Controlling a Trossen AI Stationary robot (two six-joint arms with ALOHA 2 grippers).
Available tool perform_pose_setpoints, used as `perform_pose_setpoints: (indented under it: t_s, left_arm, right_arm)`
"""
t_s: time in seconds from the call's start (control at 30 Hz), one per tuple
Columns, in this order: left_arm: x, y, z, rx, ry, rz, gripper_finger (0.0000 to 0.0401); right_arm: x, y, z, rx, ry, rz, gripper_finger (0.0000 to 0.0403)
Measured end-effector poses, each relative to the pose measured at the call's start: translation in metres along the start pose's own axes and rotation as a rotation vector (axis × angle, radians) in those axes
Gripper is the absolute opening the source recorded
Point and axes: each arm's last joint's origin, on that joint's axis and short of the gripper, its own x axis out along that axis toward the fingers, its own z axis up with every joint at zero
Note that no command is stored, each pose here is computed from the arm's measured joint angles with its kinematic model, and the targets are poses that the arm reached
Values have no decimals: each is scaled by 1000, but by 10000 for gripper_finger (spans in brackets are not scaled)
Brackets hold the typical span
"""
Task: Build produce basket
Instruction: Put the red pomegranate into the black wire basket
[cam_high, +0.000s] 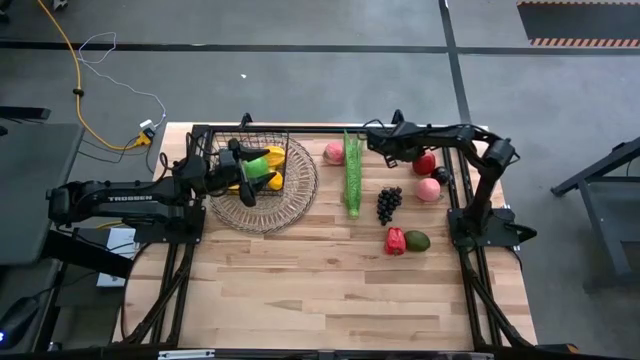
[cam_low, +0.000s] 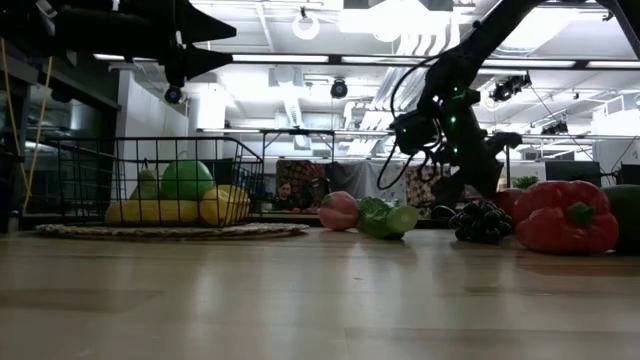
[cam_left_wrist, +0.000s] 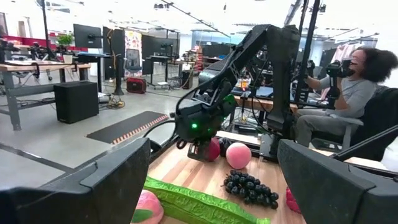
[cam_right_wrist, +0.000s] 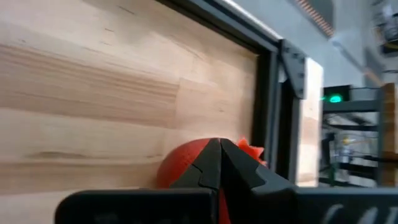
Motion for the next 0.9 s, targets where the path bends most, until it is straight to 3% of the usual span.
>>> perform_pose_setpoints:
  t_s: [0.4,0.6,0.73,0.9]
  left_arm:
    - [0,0,-1,-7,7,-14,340]
    - [0,0,-1,-6,16,-14,340]
    - [0,0,-2,-6,22,-14,340]
    - [0,0,-1,-6,16,-14,340]
  right_arm:
    - [-28,9,-21,-44,-100,-44,0]
    - [-45,-11,-31,34,-183,-59,0]
    - [-43,-33,-56,135,-225,20,0]
    - [-35,-55,-77,271,-292,220,0]
